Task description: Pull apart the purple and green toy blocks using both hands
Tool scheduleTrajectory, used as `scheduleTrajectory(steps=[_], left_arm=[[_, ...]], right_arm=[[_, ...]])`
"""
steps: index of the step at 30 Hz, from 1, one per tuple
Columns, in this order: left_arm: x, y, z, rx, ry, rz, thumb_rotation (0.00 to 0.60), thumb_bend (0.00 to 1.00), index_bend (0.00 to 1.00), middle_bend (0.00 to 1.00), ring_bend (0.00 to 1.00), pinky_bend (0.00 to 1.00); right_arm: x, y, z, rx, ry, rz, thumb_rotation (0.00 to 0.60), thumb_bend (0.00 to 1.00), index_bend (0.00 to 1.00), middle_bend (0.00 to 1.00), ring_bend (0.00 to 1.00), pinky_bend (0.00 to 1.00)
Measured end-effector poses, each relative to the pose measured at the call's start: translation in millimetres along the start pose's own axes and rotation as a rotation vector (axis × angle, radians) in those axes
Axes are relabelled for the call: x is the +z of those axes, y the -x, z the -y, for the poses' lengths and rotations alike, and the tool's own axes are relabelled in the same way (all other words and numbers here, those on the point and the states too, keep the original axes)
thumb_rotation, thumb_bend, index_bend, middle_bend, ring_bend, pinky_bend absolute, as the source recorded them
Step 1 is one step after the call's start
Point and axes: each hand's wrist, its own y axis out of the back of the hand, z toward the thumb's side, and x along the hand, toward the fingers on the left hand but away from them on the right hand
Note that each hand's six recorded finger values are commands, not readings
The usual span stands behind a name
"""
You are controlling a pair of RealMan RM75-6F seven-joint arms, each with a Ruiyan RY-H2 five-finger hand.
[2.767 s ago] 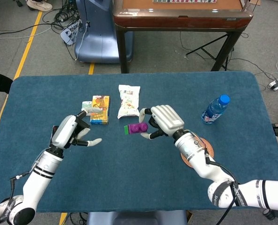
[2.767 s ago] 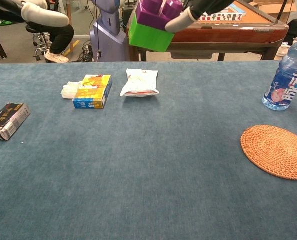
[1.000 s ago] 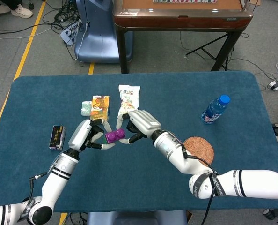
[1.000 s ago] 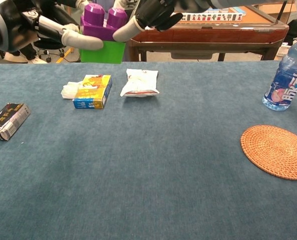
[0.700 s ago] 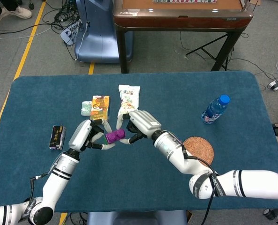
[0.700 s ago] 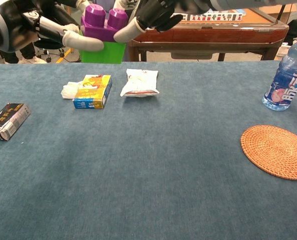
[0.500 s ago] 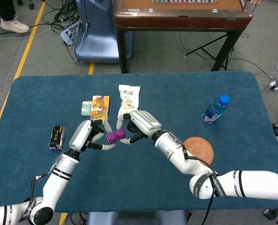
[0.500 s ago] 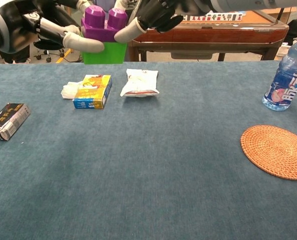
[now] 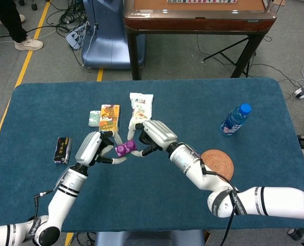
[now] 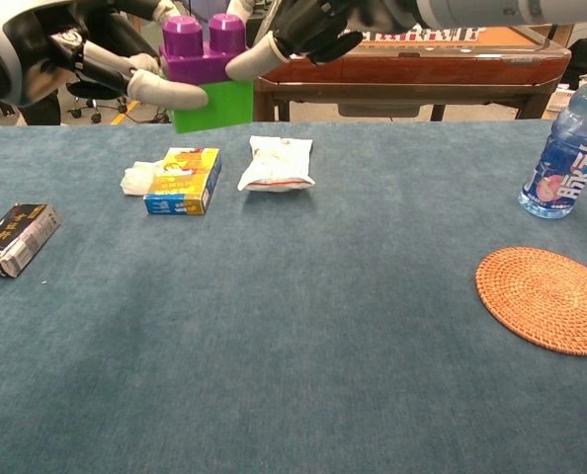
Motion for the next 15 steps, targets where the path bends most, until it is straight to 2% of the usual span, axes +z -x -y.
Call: scheduleTrajectory(steps=[11,15], left_arm=[[-0.5,0.6,5.4,0.026,-0.067,0.003,0.6,0.07,0.86,1.0,1.0,1.0],[-0.5,0.6,7.0,0.029,-0.082,0.002,0.6,0.07,0.87,1.0,1.0,1.0]], right_arm=[[-1.7,-1.0,2.0,0.0,0.022,-0.007,0.6,0.41,0.65,1.0,1.0,1.0],[-2.2,-1.1,2.1,0.0,0.036,-0.012,0.6,0.41,0.65,1.0,1.0,1.0]])
